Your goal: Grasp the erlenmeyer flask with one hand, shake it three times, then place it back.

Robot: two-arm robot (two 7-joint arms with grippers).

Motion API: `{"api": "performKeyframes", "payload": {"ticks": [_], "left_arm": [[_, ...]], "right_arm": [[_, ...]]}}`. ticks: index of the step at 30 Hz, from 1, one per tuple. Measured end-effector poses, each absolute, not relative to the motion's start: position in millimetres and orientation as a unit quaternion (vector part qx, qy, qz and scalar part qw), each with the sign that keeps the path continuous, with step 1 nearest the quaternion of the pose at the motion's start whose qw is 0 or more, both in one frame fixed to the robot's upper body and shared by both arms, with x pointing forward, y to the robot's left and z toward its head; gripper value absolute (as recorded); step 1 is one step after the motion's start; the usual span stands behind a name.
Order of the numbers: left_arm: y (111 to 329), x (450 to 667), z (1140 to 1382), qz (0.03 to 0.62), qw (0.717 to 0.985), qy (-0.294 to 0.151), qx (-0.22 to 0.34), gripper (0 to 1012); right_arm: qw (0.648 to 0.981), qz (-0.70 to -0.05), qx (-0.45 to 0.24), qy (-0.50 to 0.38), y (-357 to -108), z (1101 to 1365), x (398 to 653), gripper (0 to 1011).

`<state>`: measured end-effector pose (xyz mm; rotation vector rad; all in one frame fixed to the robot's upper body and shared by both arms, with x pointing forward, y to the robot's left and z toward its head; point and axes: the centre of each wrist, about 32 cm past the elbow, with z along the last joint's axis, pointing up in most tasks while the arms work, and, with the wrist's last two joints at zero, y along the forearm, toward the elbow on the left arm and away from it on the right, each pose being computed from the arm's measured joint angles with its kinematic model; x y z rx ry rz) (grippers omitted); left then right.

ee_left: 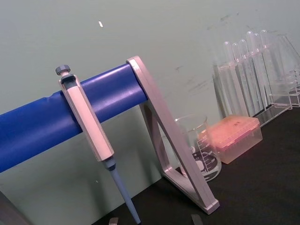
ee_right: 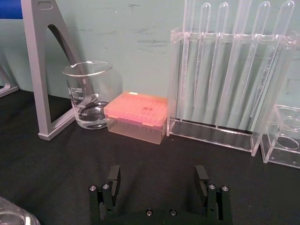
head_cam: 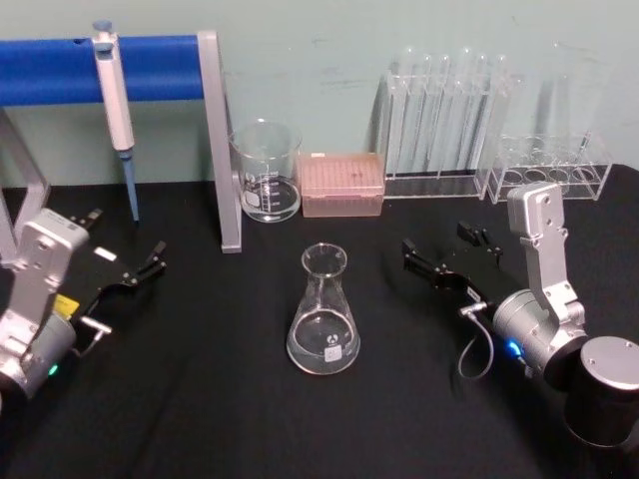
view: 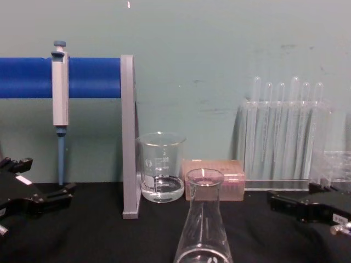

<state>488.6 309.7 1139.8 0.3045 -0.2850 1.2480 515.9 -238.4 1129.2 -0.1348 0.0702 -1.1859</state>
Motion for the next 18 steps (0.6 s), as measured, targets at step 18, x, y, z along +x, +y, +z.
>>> {"api": "performKeyframes", "payload": {"ticks": [18], "left_arm": [[309.7,488.6,1139.8,0.58,0.791,-0.132,0.142,1001]], "right_arm": [[0.827,-0.558,-0.062,0.032,-238.3,1129.3,515.6,1000]]}}
